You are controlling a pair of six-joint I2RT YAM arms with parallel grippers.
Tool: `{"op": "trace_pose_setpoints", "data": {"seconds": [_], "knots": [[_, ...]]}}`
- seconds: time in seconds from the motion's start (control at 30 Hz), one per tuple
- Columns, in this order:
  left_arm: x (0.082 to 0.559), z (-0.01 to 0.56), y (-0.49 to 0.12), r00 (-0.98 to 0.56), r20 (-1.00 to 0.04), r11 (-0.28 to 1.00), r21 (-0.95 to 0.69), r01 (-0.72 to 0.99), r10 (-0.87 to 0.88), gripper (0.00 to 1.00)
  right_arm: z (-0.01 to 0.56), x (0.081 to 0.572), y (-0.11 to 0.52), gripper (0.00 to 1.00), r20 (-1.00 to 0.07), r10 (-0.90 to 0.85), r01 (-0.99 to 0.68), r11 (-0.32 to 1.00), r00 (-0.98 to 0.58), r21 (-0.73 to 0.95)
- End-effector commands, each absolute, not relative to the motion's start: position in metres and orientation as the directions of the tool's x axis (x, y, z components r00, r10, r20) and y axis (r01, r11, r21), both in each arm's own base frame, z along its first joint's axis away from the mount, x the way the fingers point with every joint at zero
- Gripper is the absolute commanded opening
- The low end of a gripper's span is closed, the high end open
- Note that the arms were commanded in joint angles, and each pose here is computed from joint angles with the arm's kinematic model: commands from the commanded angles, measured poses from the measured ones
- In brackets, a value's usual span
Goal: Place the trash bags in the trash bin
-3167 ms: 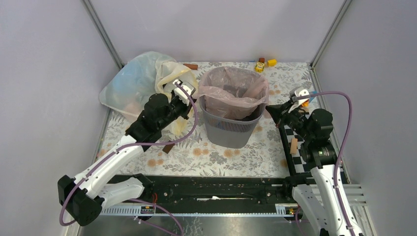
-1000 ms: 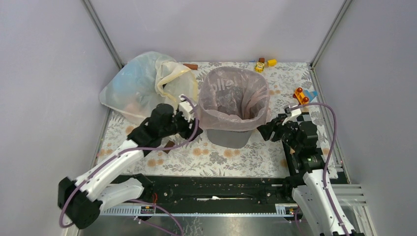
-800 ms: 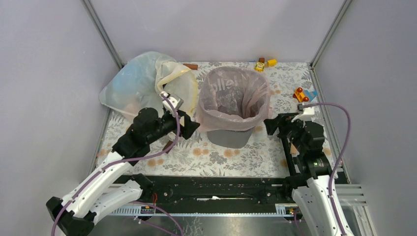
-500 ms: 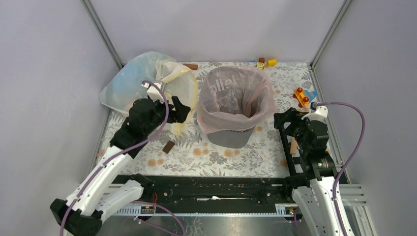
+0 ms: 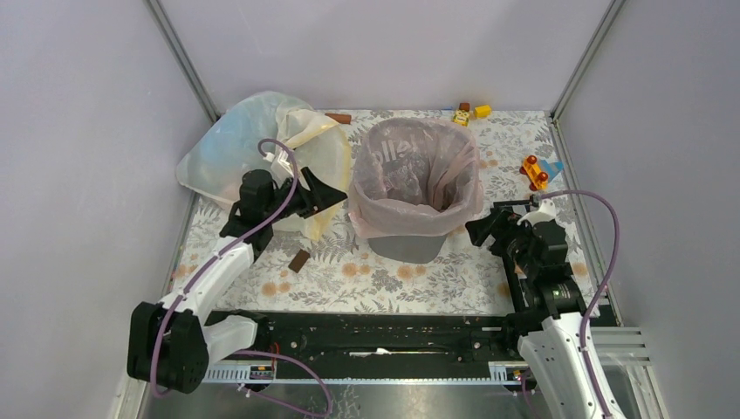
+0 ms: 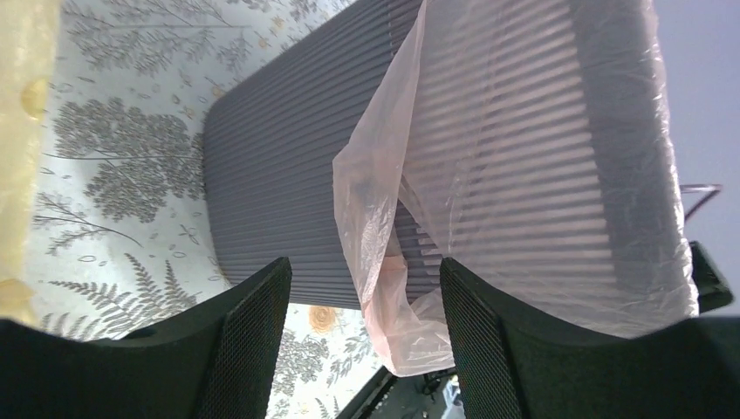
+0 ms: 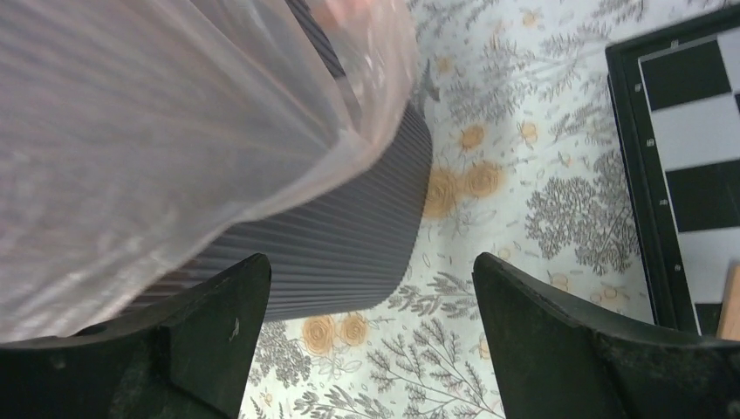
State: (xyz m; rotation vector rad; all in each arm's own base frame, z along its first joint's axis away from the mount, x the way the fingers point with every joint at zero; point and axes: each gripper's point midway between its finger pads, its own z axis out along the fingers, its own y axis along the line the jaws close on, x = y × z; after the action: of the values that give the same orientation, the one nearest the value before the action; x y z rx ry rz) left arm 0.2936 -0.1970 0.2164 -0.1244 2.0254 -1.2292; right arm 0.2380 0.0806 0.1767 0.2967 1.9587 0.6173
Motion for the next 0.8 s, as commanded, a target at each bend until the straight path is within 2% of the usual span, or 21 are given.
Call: {"op": "trace_pose_setpoints", "data": {"seconds": [0.0, 0.17, 0.27, 0.53, 0.57, 0.6, 0.67, 0.7, 0.77], "knots": [[0.291, 0.250, -0.213, -0.699, -0.559, 0.389, -0.824, 0.411, -0.445, 0.65, 0.193, 0.237, 0.080, 0.93, -0.773, 0.511, -0.086, 0.812, -0.375, 0.578], [0.289, 0.241, -0.218, -0.721, -0.538, 0.376, -0.838, 0.396, -0.437, 0.65, 0.212, 0.241, 0.046, 0.92, -0.815, 0.525, 0.045, 0.846, -0.245, 0.531], [0.290, 0.234, -0.223, -0.734, -0.524, 0.371, -0.845, 0.385, -0.432, 0.59, 0.219, 0.245, 0.031, 0.93, -0.822, 0.538, 0.117, 0.843, -0.187, 0.525], [0.301, 0.213, -0.231, -0.760, -0.495, 0.373, -0.858, 0.352, -0.422, 0.47, 0.260, 0.255, 0.024, 0.92, -0.806, 0.589, 0.099, 0.806, -0.050, 0.583], [0.303, 0.212, -0.232, -0.762, -0.493, 0.372, -0.860, 0.350, -0.421, 0.43, 0.263, 0.256, 0.024, 0.92, -0.807, 0.589, 0.094, 0.806, -0.043, 0.584], [0.305, 0.210, -0.233, -0.765, -0.489, 0.370, -0.861, 0.348, -0.418, 0.35, 0.265, 0.257, 0.023, 0.92, -0.808, 0.588, 0.094, 0.807, -0.037, 0.583], [0.311, 0.208, -0.236, -0.774, -0.485, 0.366, -0.863, 0.348, -0.408, 0.07, 0.267, 0.261, 0.023, 0.92, -0.810, 0.584, 0.103, 0.809, -0.041, 0.578], [0.317, 0.206, -0.237, -0.776, -0.483, 0.369, -0.863, 0.344, -0.406, 0.00, 0.267, 0.264, 0.023, 0.92, -0.811, 0.583, 0.106, 0.811, -0.050, 0.576], [0.328, 0.206, -0.237, -0.771, -0.492, 0.385, -0.856, 0.344, -0.405, 0.00, 0.269, 0.270, 0.026, 0.92, -0.813, 0.578, 0.100, 0.815, -0.068, 0.571]]}}
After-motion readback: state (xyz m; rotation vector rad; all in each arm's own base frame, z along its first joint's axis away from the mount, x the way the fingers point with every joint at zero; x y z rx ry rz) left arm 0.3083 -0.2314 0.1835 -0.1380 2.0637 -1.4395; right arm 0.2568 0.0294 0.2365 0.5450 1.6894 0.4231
